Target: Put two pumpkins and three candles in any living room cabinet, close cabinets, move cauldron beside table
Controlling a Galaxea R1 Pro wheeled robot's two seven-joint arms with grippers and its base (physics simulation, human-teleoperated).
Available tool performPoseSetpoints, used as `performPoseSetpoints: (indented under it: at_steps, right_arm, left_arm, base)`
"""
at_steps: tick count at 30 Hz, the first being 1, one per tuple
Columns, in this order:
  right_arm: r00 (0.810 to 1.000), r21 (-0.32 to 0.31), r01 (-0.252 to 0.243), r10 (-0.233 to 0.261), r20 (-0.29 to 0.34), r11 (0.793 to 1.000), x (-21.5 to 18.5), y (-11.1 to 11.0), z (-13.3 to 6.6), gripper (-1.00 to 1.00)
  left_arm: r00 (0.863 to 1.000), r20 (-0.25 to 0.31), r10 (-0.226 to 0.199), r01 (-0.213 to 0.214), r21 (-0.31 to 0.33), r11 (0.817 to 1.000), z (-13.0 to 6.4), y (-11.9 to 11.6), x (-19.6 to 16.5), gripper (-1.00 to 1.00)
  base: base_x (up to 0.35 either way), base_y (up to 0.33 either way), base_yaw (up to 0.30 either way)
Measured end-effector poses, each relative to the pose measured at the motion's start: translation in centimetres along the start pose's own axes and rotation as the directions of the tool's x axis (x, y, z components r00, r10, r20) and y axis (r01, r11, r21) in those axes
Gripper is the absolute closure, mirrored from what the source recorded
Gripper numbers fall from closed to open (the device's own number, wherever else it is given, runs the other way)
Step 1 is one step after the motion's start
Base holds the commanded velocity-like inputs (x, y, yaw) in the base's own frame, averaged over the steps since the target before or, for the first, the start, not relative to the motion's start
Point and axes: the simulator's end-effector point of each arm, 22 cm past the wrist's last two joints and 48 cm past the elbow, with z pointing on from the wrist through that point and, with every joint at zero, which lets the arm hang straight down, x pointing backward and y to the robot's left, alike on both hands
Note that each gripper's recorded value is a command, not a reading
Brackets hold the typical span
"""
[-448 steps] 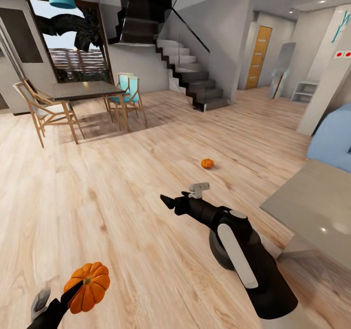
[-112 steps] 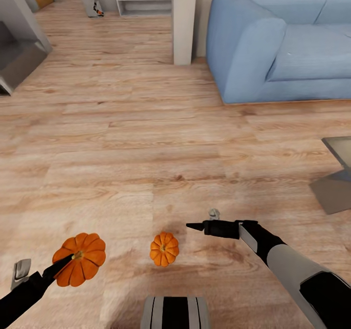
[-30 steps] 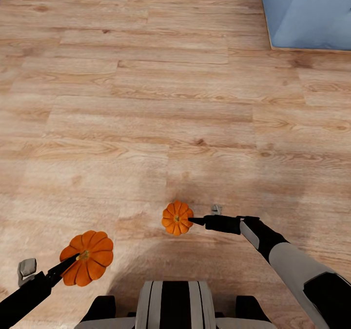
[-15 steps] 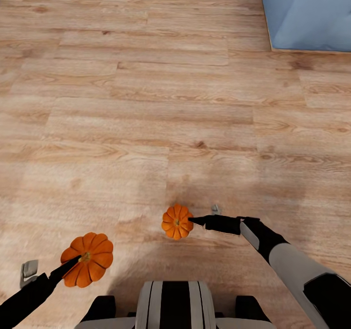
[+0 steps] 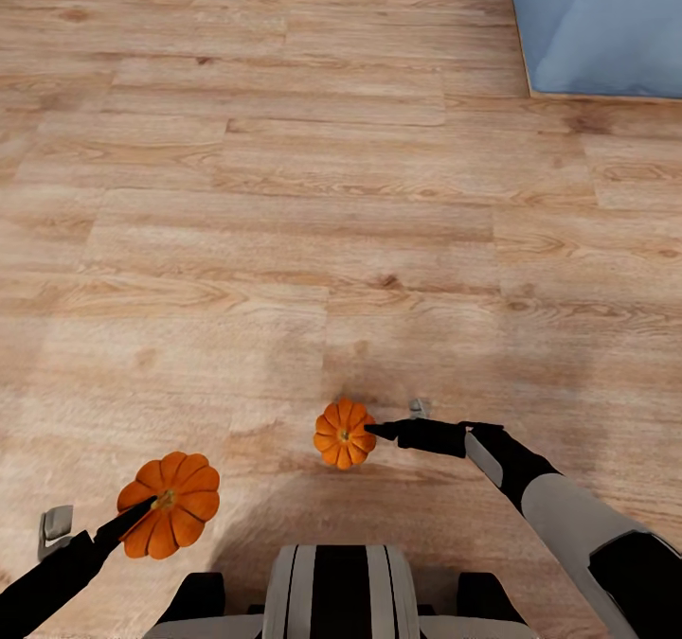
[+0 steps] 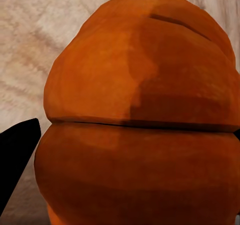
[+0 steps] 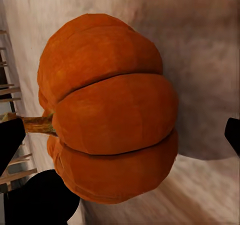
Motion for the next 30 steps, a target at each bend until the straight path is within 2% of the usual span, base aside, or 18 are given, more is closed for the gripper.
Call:
performPoseSetpoints:
  at_steps: [4, 17, 30]
  right_arm:
    - [1.000, 0.001, -0.013, 0.013, -0.010, 1.000, 0.73, -0.60, 0.37, -1.00]
    - [1.000, -0.002, -0.011, 0.011, -0.012, 1.000, 0.80, -0.47, 0.50, -1.00]
    - [1.000, 0.011, -0.016, 0.016, -0.007, 1.000, 0.61, -0.85, 0.34, -1.00]
  left_arm:
    - [1.000, -0.007, -0.009, 0.009, -0.012, 1.000, 0.16, 0.60, 0.23, 1.00]
    - [1.000, -0.005, -0.008, 0.008, -0.012, 1.000, 0.14, 0.60, 0.16, 1.00]
    - [1.000, -0.002, -0.005, 0.005, -0.008, 1.000, 0.18, 0.53, 0.13, 1.00]
  base:
    - [0.000, 0.000, 0.000]
    - [0.000, 0.000, 0.001]
    - [0.000, 0.000, 0.073]
